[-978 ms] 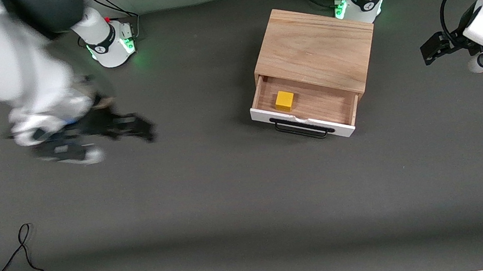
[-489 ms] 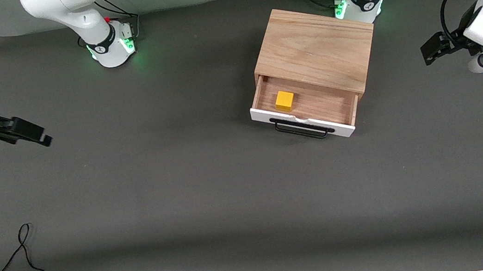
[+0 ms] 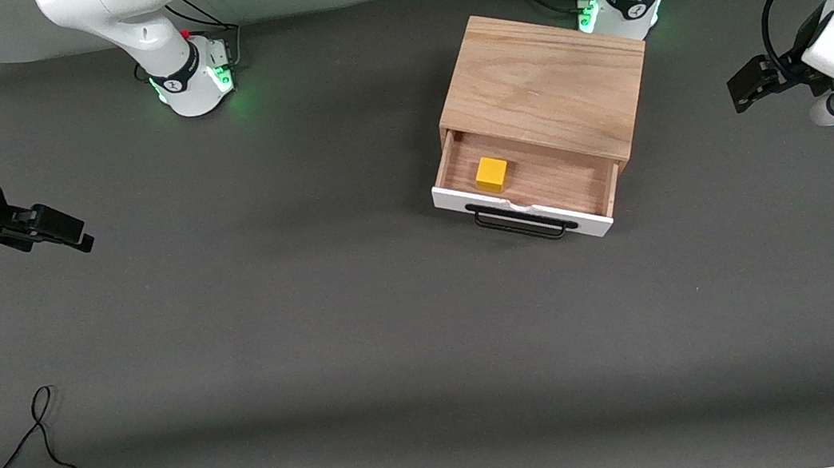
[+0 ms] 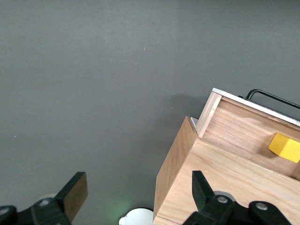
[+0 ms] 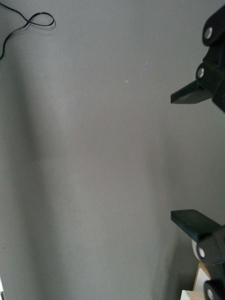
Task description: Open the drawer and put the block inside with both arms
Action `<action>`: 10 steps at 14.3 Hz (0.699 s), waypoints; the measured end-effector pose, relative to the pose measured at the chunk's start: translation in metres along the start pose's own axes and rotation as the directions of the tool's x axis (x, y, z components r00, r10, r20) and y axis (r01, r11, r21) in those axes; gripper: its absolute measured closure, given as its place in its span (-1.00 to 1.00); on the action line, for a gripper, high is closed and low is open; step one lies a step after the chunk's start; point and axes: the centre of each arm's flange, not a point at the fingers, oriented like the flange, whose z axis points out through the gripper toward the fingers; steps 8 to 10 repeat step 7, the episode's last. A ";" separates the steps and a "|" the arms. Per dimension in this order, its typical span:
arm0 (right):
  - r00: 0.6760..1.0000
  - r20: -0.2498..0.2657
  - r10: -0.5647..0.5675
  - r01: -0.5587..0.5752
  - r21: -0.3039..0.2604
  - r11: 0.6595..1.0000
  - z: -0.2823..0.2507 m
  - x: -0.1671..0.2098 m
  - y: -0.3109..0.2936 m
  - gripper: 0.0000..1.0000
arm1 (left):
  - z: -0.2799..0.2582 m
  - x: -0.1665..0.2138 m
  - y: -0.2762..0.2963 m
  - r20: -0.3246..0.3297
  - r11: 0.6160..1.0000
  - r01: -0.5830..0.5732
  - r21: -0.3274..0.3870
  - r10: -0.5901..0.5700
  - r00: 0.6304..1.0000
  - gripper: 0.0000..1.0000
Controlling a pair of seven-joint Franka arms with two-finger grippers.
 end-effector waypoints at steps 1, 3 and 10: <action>1.000 -0.001 -0.004 0.004 -0.004 1.000 0.002 0.001 0.001 -1.00 | 0.000 0.000 0.000 0.000 1.000 0.000 0.000 0.000 1.000 -0.99; 1.000 -0.004 -0.019 0.019 -0.030 0.999 0.007 0.004 0.001 -1.00 | 0.000 0.000 0.000 -0.001 1.000 0.000 -0.002 0.000 1.000 -0.99; 0.999 0.000 -0.043 0.043 -0.040 0.998 0.010 0.003 -0.008 -1.00 | 0.000 0.000 0.000 -0.001 1.000 0.000 -0.002 0.000 1.000 -0.99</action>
